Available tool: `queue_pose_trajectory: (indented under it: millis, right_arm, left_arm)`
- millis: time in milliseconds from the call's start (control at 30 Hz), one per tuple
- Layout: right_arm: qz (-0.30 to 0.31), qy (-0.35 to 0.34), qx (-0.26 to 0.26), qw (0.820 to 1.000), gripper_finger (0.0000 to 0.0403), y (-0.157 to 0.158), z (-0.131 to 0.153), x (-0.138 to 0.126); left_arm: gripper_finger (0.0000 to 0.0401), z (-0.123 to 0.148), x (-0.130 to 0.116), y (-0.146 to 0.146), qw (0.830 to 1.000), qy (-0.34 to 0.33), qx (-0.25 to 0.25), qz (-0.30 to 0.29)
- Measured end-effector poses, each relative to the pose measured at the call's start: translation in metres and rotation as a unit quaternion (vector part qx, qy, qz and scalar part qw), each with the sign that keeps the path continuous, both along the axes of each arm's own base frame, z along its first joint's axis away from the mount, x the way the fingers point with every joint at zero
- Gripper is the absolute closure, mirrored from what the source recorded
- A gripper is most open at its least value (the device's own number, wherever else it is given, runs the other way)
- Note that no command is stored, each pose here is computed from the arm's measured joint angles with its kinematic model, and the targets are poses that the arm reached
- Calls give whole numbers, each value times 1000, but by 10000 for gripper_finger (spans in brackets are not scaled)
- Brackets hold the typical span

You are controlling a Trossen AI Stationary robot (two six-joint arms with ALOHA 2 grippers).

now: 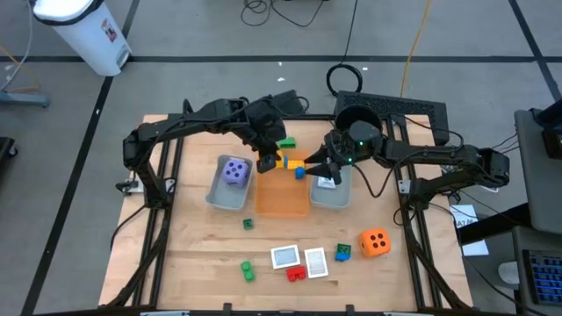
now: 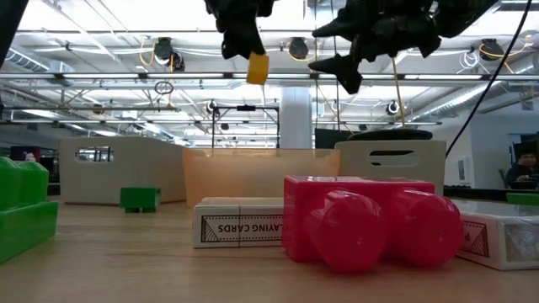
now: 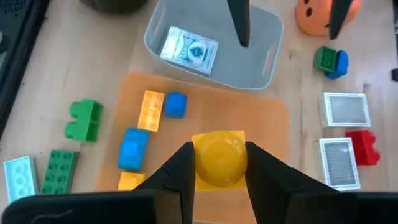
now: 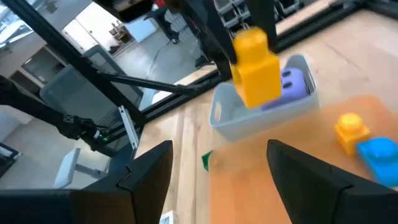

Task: Pick & Place Toys
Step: Put the yellow game piece into the orange bin

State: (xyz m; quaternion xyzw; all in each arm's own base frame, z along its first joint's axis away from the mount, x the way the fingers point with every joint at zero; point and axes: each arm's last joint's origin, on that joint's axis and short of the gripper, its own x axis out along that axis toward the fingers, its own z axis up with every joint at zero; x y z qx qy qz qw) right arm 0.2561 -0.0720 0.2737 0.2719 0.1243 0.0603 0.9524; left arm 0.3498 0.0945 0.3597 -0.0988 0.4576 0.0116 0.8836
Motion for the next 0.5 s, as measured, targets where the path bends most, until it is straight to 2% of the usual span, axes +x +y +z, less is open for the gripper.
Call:
queue_pose_trajectory:
  millis: [233, 400, 500]
  right_arm:
    - [-22, 6, 39, 999, 149, -1, -15, -15]
    - [-41, -4, 58, 997, 149, 4, -22, -28]
    - [-56, -16, 68, 996, 149, 5, -26, -34]
  left_arm:
    - [293, -30, 1, 0, 999, 36, -10, 8]
    - [293, -57, 5, -1, 998, 35, -42, 11]
    - [293, -70, 6, -1, 998, 36, -41, 14]
